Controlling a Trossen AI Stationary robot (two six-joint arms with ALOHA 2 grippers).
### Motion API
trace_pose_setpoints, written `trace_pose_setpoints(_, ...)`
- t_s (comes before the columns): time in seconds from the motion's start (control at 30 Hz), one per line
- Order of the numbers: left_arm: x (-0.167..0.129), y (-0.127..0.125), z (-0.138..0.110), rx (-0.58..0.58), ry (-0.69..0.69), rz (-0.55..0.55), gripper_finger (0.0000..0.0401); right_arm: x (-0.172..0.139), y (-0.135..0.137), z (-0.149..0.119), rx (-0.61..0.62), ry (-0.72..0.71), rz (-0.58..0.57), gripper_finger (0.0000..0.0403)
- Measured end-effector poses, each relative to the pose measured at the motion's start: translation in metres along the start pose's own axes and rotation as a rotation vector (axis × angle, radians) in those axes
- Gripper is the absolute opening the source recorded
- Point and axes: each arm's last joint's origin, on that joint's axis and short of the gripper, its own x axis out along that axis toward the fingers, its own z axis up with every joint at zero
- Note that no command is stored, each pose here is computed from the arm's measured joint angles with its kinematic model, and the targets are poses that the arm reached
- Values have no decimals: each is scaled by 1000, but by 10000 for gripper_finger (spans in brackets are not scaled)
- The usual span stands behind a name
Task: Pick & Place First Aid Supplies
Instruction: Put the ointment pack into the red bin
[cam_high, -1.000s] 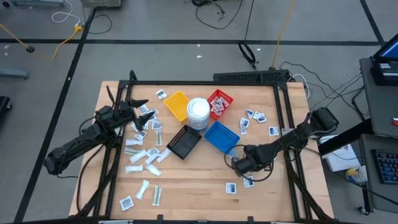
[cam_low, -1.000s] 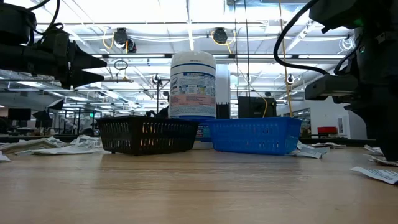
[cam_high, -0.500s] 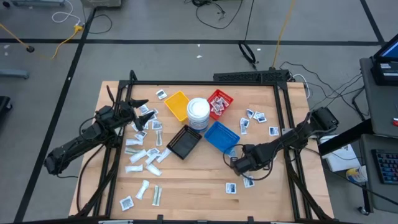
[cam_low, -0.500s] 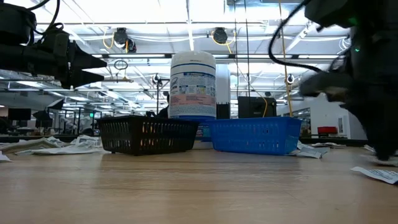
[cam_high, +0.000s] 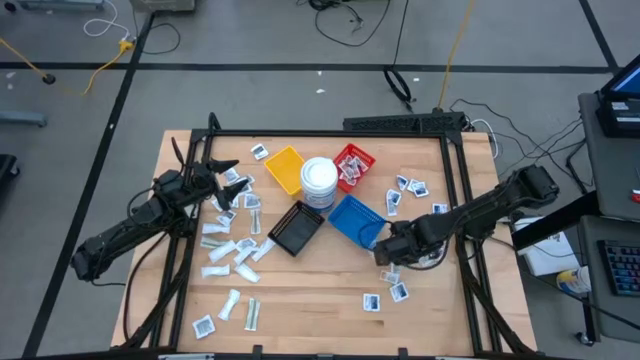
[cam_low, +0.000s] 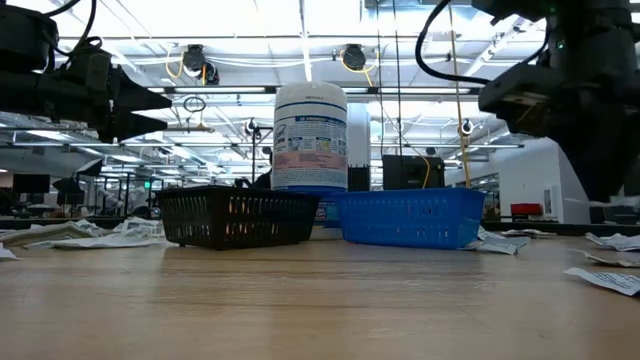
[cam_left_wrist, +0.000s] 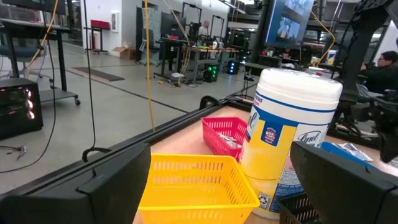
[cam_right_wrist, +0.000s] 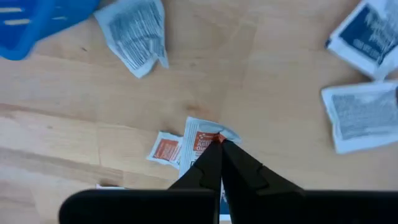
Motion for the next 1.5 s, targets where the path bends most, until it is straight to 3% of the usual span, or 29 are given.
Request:
trace_pose_setpoints(0.33, 0, 0, 0, 0, 0, 0, 392, -23, -15, 25, -105, 34, -38, 0)
trace_pose_setpoints(0.6, 0, 0, 0, 0, 0, 1, 392, -39, -32, 41, -122, 30, -87, 0)
trace_pose_setpoints(0.77, 0, 0, 0, 0, 0, 0, 392, -56, -21, 60, -162, 14, -66, 0)
trace_pose_setpoints(1.07, 0, 0, 0, 0, 0, 0, 392, -78, 0, 118, -235, -28, -31, 0)
trace_pose_setpoints(1.5, 0, 0, 0, 0, 0, 0, 392, -93, 42, 226, -339, -43, -31, 0)
